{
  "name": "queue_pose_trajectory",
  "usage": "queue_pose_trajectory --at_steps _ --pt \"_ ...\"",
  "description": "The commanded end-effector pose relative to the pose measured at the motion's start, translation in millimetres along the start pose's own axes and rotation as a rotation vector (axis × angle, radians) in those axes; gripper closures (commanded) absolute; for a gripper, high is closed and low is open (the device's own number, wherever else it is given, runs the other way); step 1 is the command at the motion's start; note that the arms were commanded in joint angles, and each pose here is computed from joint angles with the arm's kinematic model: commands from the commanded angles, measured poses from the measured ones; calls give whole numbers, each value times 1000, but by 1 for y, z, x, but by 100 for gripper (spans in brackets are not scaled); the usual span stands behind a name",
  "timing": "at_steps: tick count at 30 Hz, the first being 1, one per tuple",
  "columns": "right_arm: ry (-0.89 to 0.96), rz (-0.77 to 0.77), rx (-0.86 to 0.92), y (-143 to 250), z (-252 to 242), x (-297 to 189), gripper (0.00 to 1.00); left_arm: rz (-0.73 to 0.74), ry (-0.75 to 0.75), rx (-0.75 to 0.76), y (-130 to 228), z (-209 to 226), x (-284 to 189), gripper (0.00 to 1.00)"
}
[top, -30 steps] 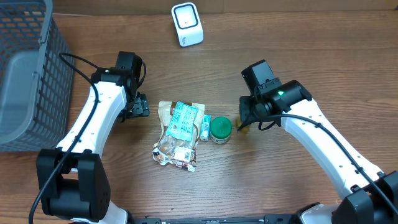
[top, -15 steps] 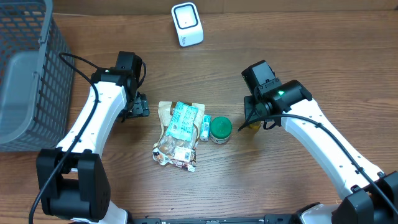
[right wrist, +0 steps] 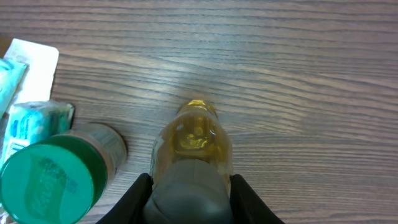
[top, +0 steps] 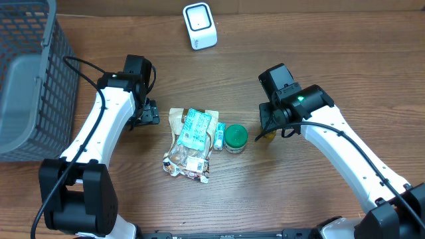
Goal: Scan the item barcode
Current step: 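Close the right gripper on the oil bottle neck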
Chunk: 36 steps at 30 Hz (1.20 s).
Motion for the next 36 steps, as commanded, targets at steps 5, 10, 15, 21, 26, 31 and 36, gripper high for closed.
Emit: queue_pose_trajectory --at_steps 5,10,15,21,26,31,36 --pt "-52 -2 -57 -3 9 -5 72 -37 -8 -27 -7 5 -10 0" --pt "-49 -3 -57 -3 9 -5 60 -37 -8 -27 -7 5 -10 0" --pt "-49 -4 -57 -3 9 -5 39 -37 -8 -27 -7 5 -10 1" --pt "-37 -40 -53 -11 8 -6 19 -37 -8 -27 -7 5 -10 0" --pt "-47 -52 -38 -18 10 -20 5 -37 -8 -27 -7 5 -10 0" --pt "-46 -42 -39 -18 10 -26 0 -37 -8 -28 -7 5 -10 1" --pt "-30 -13 -10 -12 7 -20 0 -36 -8 -27 -7 5 -10 1"
Point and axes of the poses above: each gripper's point midway between its finger pads, its own x axis out along the fingers, its own z axis along the line the jaws close on, y = z × x, the point moved 1 cm from there along -x, back along the fingers, and after that the axes turned 13 degrees about x, right-handed, at the moved point
